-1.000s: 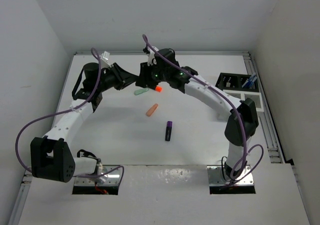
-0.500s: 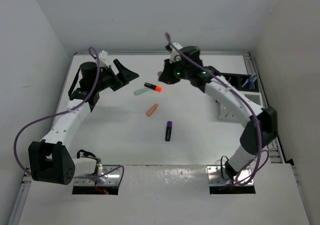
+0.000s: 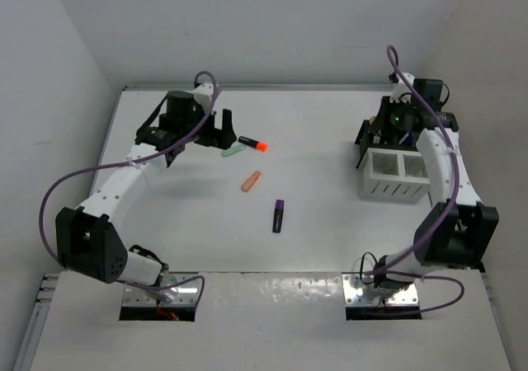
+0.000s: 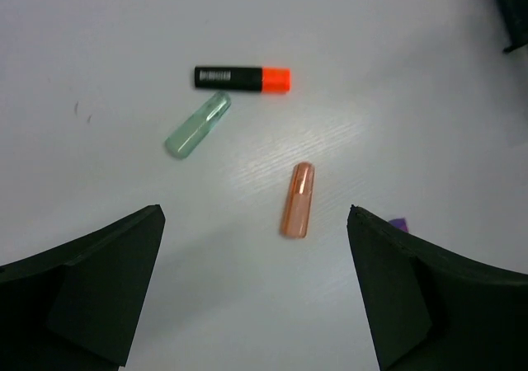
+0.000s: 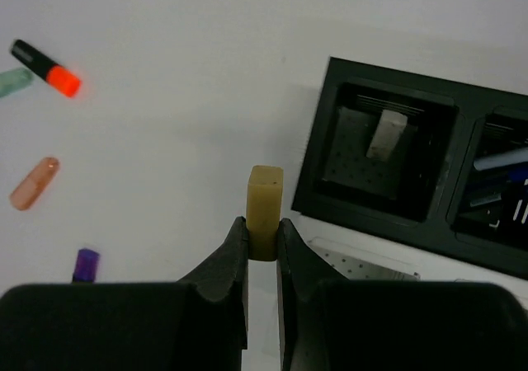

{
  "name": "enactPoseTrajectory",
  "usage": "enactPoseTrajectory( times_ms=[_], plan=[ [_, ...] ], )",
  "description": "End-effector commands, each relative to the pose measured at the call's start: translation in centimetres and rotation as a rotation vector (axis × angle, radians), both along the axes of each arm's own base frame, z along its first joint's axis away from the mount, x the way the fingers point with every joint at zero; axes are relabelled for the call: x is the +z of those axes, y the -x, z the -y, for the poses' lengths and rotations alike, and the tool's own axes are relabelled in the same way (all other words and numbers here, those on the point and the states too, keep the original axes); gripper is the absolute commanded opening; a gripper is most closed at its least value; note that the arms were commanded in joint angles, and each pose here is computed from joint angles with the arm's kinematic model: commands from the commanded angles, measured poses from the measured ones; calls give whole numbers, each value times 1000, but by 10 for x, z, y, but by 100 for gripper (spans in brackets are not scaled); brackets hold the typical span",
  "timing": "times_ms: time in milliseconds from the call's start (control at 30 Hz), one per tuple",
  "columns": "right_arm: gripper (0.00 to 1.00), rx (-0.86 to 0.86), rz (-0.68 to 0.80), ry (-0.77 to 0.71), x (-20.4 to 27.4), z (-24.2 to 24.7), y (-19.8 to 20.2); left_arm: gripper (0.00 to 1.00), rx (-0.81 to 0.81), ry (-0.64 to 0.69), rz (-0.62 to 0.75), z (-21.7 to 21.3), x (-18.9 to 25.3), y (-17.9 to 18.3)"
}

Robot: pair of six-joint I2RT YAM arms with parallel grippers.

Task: Sort the stationery into containers
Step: Place the stationery into the container

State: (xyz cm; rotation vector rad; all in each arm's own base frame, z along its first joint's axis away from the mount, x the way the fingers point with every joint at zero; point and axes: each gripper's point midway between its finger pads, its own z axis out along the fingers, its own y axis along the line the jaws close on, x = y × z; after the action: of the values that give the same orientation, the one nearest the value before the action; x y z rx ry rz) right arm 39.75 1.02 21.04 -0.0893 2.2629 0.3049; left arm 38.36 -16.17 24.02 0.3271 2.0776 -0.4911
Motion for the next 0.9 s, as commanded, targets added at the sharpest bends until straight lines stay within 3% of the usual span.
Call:
enactPoseTrajectory(
  times_ms=[0,267,300,333,533,600,767,867],
  plan=[
    [0,35,-121,16,-27,16,0,100,-13,-136,23,-8,-11,0],
    [0,-15,-155,98,-54,51,-24,100,-18,-215,-2,-11,-33,-2],
    [3,-16,-155,103,-53,52,-27,100,-22,-226,-8,-11,-37,-3],
    [14,-22,-162,106,-54,55,-29,100,-29,-244,-13,-11,-42,-5],
    [32,-56,-179,106,-57,66,-41,100,-45,-329,-94,-13,-71,-15],
    [45,-59,-170,109,-53,66,-43,100,-49,-342,-107,-13,-77,-20],
    [50,-55,-156,80,-39,60,-36,99,-81,-381,-114,-15,-92,-32],
    [50,-30,-126,-14,-24,40,-24,91,-158,-420,-99,-9,-112,-46]
  ],
)
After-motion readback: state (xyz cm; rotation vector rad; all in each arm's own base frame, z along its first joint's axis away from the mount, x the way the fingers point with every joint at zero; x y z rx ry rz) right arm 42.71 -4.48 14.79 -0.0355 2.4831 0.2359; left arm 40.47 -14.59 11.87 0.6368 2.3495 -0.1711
